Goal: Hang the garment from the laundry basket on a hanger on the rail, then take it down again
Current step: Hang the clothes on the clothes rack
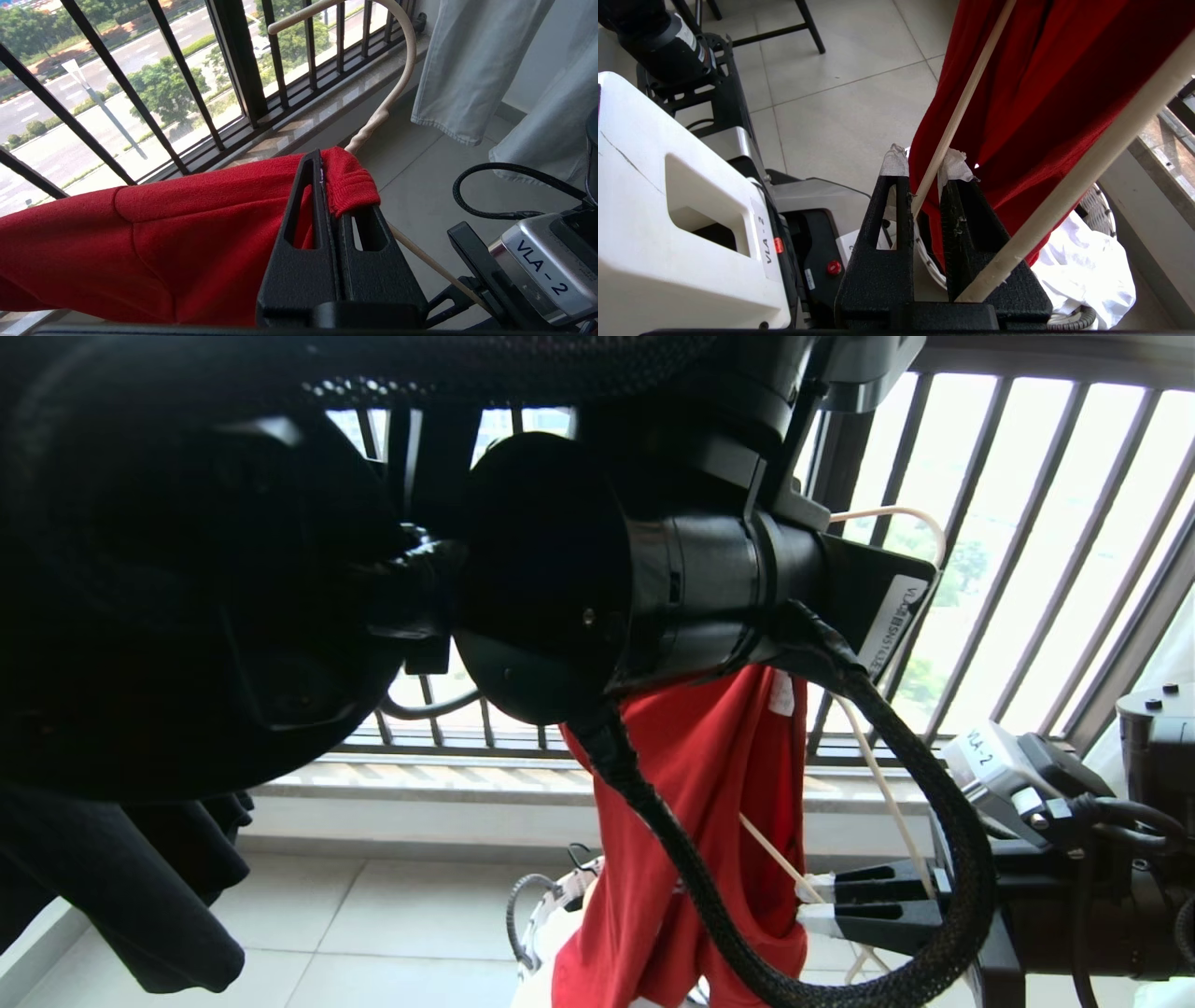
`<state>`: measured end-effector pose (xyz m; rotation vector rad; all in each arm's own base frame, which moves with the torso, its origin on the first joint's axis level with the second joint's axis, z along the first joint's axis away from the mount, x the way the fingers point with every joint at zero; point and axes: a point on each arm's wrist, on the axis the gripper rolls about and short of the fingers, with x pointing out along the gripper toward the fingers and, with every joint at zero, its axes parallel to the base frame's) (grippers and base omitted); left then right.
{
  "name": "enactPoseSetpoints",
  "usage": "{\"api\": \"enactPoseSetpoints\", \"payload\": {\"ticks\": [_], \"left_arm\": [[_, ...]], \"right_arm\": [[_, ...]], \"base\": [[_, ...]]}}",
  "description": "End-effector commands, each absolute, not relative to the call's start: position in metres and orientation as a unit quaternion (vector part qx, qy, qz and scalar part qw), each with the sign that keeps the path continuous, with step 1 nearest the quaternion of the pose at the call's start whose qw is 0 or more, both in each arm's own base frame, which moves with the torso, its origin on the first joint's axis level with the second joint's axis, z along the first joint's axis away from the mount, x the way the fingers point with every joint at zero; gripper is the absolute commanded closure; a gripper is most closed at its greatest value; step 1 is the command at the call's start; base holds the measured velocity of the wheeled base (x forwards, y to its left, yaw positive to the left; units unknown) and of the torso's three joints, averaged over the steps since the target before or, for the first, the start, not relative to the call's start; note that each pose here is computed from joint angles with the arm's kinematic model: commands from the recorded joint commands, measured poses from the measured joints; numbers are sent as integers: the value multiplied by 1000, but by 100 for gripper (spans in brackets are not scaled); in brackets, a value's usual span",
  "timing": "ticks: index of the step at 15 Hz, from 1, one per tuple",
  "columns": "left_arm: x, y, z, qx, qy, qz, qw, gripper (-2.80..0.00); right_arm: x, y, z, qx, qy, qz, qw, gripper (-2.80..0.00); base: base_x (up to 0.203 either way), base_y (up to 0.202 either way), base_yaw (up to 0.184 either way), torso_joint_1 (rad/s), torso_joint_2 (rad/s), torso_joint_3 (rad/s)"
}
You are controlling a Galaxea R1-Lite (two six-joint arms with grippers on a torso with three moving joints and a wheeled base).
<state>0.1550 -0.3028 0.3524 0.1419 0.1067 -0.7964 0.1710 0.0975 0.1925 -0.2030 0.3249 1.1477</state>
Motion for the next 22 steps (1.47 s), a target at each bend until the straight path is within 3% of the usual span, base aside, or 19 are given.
{"api": "enactPoseSetpoints", "payload": {"ticks": [1, 22], "left_arm": [[139, -299, 358, 68, 63, -403, 910, 0], [133, -315, 359, 67, 69, -418, 903, 0]], "right_arm": [[176, 98, 189, -94, 159, 537, 823, 0], [167, 95, 201, -67, 130, 563, 814, 0]], "base": [[0, 0, 0, 0, 0, 0], [0, 0, 0, 0, 0, 0]]}}
